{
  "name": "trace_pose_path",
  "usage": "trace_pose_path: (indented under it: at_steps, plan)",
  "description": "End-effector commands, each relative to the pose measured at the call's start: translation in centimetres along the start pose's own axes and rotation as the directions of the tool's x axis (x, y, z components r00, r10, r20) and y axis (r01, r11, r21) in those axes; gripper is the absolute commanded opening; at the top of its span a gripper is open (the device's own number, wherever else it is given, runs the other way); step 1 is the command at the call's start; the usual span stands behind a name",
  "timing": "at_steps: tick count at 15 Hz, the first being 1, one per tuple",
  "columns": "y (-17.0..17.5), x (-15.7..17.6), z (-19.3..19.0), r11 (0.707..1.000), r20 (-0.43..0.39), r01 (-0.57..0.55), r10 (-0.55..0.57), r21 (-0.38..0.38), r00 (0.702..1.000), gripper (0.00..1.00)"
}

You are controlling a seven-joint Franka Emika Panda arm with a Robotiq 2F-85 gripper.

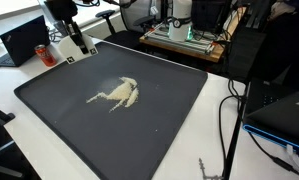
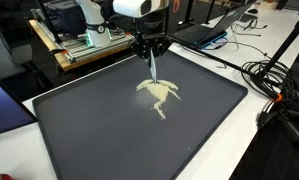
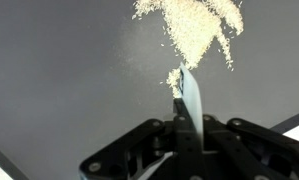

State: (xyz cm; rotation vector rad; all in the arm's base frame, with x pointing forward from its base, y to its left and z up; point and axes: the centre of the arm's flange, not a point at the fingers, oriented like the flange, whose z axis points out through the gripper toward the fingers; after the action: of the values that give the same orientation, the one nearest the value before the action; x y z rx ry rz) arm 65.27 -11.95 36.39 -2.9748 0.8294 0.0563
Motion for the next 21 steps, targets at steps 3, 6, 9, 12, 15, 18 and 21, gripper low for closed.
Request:
trace_pose_path:
  at_steps: [3, 6, 9, 12, 15, 18, 21]
  plan:
    - [-2.8, 0.4, -0.8, 0.99, 0.074, 0.095, -0.087, -0.106, 0.993, 0.01]
    - [-4.0, -0.4, -0.4, 0.981, 0.103, 0.135, -0.122, -0.138, 0.987, 0.01]
    - [-5.6, -1.5, 0.9, 0.968, 0.107, 0.178, -0.161, -0.175, 0.981, 0.01]
    - [-7.4, -2.3, 2.5, 0.961, 0.085, 0.224, -0.212, -0.165, 0.974, 0.01]
    - [-8.0, -1.4, 4.2, 0.959, 0.085, 0.261, -0.252, -0.113, 0.964, 0.01]
    - [-6.5, 0.1, 6.1, 0.951, 0.101, 0.303, -0.297, -0.052, 0.949, 0.01]
    - [-3.9, 1.6, 7.7, 0.939, 0.109, 0.339, -0.342, 0.05, 0.933, 0.01]
